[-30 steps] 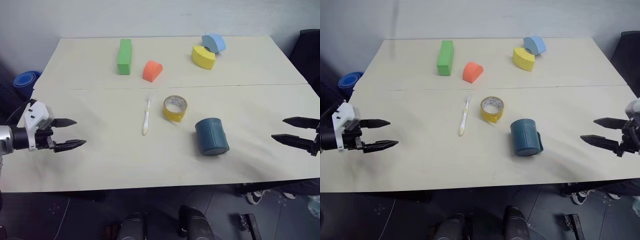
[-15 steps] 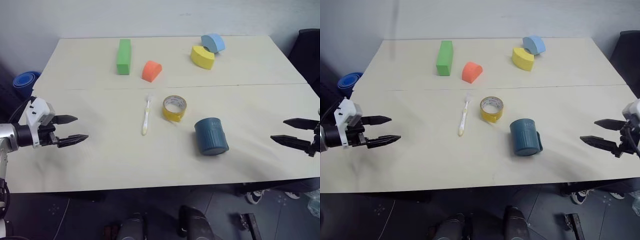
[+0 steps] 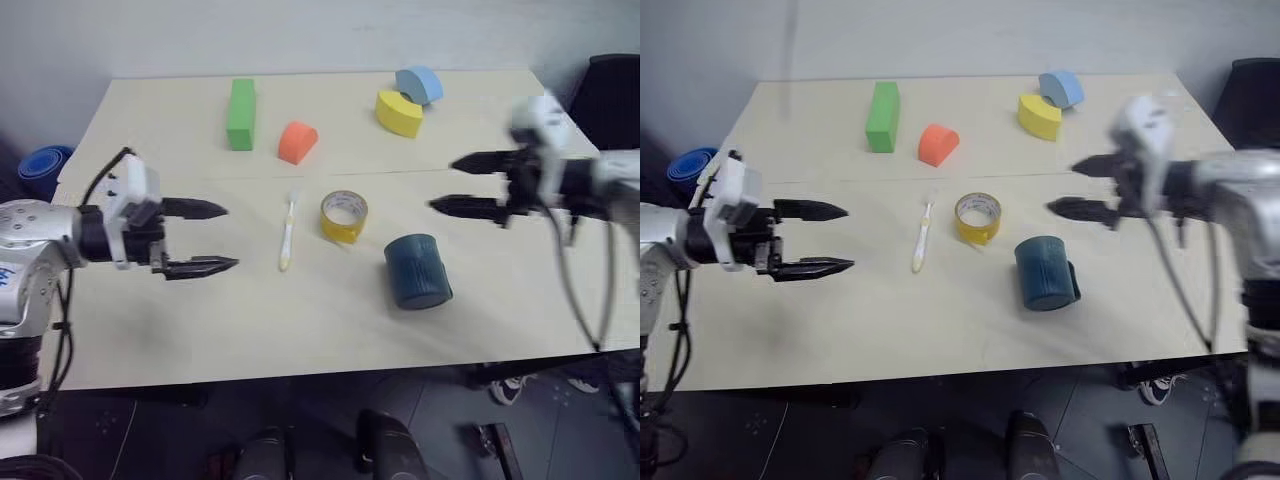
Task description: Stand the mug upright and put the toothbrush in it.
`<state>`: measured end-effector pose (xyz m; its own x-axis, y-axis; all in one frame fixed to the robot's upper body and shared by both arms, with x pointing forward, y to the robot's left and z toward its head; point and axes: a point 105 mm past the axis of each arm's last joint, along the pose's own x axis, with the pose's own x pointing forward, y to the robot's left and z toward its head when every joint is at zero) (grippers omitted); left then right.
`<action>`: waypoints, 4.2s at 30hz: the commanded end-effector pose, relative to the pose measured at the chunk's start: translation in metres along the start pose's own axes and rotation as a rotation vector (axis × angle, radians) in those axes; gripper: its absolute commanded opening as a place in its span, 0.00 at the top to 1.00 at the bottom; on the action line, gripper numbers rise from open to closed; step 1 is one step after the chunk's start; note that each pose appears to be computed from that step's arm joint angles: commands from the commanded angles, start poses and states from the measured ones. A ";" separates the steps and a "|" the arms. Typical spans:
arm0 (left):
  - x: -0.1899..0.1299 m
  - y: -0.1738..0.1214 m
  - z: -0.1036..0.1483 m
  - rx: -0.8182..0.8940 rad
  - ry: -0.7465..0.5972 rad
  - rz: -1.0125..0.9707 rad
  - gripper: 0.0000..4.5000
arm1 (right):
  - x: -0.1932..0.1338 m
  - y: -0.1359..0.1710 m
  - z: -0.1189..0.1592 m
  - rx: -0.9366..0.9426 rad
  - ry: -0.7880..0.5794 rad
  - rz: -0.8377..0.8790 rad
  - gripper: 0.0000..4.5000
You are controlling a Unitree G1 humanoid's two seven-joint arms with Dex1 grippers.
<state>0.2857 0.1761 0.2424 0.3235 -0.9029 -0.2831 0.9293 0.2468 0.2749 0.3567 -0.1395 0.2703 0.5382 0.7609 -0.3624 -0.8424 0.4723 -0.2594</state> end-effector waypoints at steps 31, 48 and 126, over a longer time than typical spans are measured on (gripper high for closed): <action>-0.004 0.012 0.015 0.092 0.012 0.054 0.00 | 0.139 0.021 -0.027 -0.244 0.253 0.191 0.99; 0.025 -0.001 0.045 0.061 -0.156 -0.089 0.00 | -0.121 -0.070 -0.037 0.038 0.224 -0.449 0.99; 0.056 -0.012 0.061 0.080 -0.231 -0.127 0.00 | 0.012 0.001 -0.056 0.228 -0.162 -0.455 0.99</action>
<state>0.2871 0.0987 0.2686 0.1280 -0.9820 -0.1386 0.9541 0.0838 0.2875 0.3597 -0.1631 0.1938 0.8249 0.5091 -0.2457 -0.5348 0.8436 -0.0478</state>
